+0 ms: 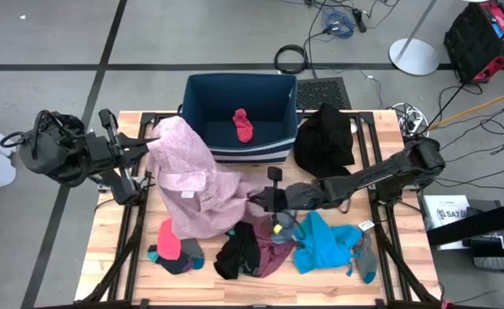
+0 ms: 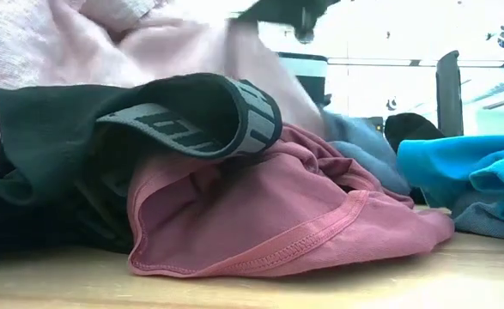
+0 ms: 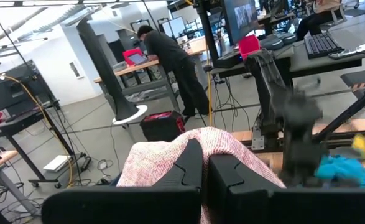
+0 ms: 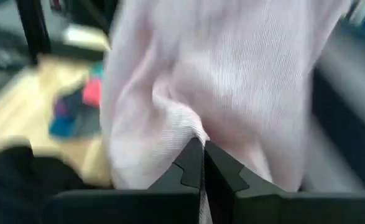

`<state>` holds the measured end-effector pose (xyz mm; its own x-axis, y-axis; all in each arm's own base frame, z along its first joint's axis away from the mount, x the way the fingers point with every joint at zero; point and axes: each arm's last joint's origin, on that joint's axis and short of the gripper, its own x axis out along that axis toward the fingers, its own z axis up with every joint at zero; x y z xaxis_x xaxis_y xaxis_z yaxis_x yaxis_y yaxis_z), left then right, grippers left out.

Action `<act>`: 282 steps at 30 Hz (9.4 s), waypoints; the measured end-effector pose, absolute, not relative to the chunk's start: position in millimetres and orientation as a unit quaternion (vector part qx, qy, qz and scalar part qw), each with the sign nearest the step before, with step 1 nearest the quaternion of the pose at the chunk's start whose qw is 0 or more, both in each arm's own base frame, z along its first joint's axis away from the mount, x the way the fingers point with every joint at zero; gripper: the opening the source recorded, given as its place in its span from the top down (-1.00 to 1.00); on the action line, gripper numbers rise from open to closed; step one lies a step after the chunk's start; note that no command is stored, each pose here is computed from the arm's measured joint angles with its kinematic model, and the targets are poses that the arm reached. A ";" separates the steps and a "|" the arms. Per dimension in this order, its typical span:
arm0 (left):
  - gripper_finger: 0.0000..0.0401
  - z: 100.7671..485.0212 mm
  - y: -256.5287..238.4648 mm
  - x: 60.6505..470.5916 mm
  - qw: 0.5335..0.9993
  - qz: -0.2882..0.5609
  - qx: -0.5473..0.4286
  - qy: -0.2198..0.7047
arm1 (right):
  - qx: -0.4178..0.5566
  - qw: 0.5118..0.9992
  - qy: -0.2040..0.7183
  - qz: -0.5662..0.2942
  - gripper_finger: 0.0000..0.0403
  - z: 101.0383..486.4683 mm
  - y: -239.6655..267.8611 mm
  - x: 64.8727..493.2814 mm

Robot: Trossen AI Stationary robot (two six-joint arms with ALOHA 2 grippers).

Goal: Sort clothes
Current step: Move the pink polo shirt to the top left of the table, then put the pink sock into the blue laundry organizer

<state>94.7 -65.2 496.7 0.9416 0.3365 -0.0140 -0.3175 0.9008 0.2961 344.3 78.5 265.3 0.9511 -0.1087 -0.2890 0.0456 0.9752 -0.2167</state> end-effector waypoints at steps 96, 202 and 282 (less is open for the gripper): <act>-0.11 297.1 -32.1 293.1 0.964 -0.019 -0.066 0.257 | -0.102 0.972 0.211 -0.021 1.00 332.0 47.2 391.0; 0.29 353.1 -10.9 150.6 0.895 0.137 -0.112 0.409 | 0.016 0.952 0.304 -0.035 -0.04 311.4 46.9 285.2; 0.37 405.1 -41.0 130.3 0.972 -0.106 -0.103 0.183 | -0.167 0.911 0.326 0.188 -0.04 163.2 105.9 562.7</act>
